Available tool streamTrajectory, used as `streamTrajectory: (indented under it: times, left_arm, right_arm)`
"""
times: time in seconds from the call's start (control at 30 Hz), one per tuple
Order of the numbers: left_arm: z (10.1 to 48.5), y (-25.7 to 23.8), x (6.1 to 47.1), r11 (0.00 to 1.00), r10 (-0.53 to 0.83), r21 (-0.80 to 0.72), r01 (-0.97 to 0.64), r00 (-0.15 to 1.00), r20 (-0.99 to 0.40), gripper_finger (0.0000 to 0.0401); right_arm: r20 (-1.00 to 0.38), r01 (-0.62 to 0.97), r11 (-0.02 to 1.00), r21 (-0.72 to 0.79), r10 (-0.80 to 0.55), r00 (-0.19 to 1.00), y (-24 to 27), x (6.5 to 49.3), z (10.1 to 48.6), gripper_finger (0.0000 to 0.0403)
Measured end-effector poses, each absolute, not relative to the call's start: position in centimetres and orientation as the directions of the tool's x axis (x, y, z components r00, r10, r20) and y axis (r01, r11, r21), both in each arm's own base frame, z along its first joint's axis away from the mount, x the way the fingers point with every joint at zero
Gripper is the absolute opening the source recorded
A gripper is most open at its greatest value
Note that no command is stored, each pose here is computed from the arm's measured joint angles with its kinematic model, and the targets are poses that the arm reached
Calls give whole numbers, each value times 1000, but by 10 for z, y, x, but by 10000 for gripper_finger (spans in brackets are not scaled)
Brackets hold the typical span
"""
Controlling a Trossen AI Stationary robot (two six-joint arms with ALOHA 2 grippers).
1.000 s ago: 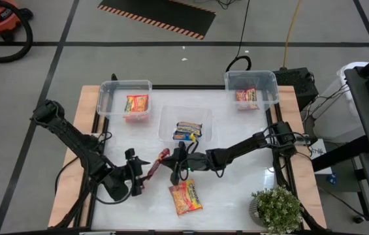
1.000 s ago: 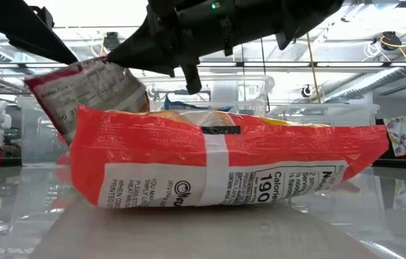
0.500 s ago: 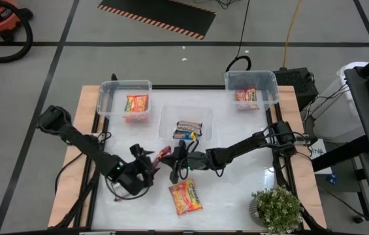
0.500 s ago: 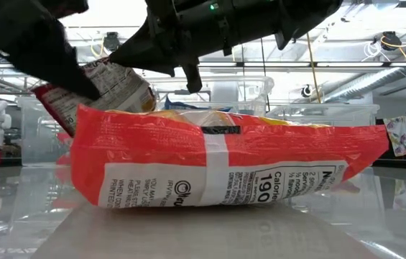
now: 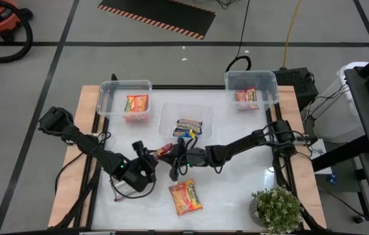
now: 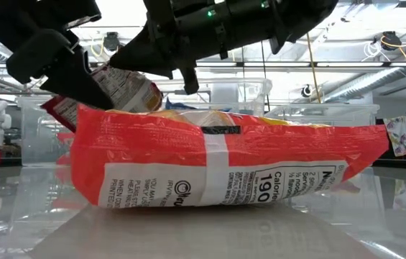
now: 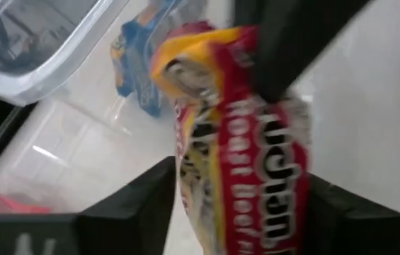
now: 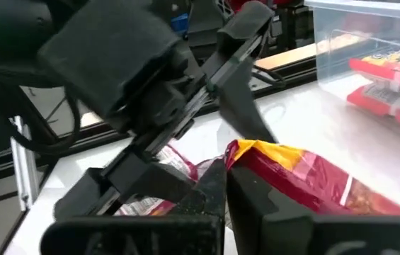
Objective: Sort Maruchan noodles
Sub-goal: Put the right red noodle pack into the top right transparent bin
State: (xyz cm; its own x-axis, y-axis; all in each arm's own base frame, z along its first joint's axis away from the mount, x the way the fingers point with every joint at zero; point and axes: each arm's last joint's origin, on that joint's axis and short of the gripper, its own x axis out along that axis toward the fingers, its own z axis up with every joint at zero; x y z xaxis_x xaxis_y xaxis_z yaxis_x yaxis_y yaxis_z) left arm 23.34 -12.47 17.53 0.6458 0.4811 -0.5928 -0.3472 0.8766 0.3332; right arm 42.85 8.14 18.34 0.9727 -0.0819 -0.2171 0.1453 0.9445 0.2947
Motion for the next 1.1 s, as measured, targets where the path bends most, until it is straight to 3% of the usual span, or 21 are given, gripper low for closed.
streamTrajectory:
  times: [0.33,0.67,0.93,1.1]
  left_arm:
    - [193,-122,229,883,453,394,-256,688,-567,129]
    - [237,-111,210,926,342,333,-180,776,-530,123]
    - [259,-103,198,936,274,335,-109,822,-500,128]
    - [261,-97,200,913,287,400,-78,820,-495,133]
  right_arm:
    - [-246,132,978,160,-90,965,75,415,218,18]
    - [-295,73,997,-22,-77,952,76,386,260,109]
    - [-274,36,984,-176,-84,958,84,381,268,205]
    - [-269,84,963,-255,-154,951,78,382,267,231]
